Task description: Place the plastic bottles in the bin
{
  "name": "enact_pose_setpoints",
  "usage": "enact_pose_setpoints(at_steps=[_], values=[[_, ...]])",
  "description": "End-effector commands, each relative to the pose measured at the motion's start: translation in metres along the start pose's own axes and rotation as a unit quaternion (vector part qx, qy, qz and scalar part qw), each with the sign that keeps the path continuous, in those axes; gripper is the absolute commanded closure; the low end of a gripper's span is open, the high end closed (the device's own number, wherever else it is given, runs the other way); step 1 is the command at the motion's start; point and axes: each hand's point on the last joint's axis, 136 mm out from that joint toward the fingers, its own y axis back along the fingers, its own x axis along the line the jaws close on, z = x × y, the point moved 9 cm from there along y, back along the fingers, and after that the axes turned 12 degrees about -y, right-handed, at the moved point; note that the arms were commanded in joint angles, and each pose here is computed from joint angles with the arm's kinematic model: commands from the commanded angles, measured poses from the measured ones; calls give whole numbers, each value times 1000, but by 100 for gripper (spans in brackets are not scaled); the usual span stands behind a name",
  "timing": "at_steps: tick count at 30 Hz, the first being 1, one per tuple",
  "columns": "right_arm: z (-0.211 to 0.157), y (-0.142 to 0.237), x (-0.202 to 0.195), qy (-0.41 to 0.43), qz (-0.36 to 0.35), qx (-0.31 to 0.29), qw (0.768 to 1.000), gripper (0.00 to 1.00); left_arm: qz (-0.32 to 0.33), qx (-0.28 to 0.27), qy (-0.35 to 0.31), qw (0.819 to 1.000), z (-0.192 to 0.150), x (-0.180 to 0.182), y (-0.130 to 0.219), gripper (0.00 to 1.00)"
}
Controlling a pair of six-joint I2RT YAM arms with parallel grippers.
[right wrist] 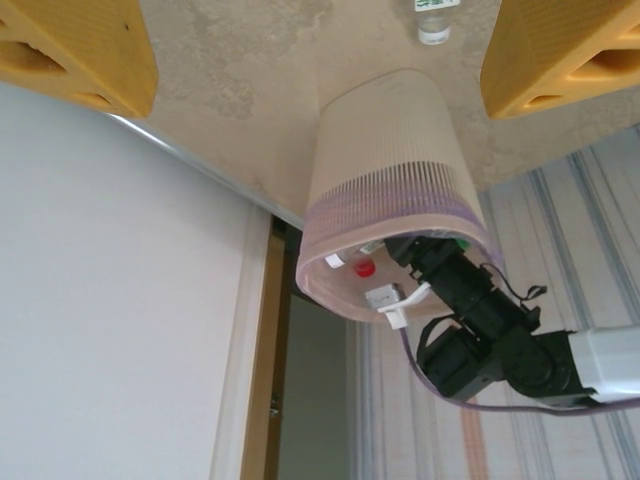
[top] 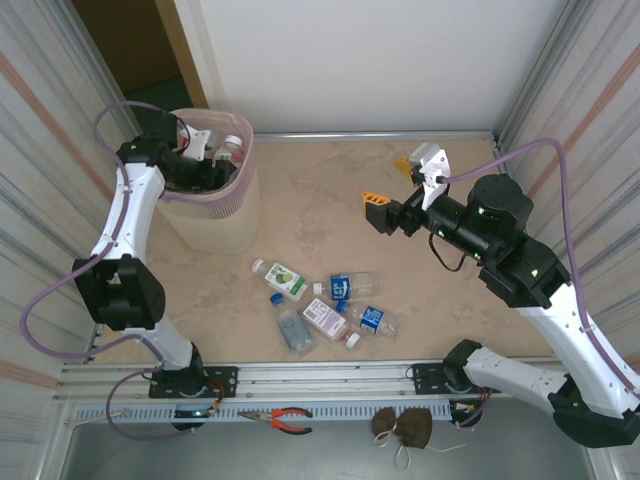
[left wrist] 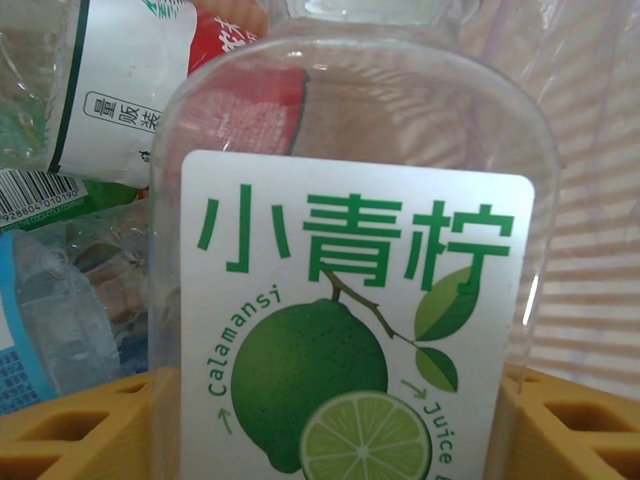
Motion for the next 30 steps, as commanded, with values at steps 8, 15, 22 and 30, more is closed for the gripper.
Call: enact_pose_setpoints(at_steps=[8,15,22,30], values=[[0,5,-2,-12,-5,-5,1000,17,16,-60,-27,998,21,-17,39,22],[0,5,-2,-11,-4,-4,1000,18,21,-77,-33,996,25,-20,49,26],[-1,6,-2,-11,-5,-4,1000,18,5,-109,-42,993,27,-32,64,34],[-5,4,-5,-13,-12,5,1000,19,-31,-192,-73,978,25,-64,109,35]])
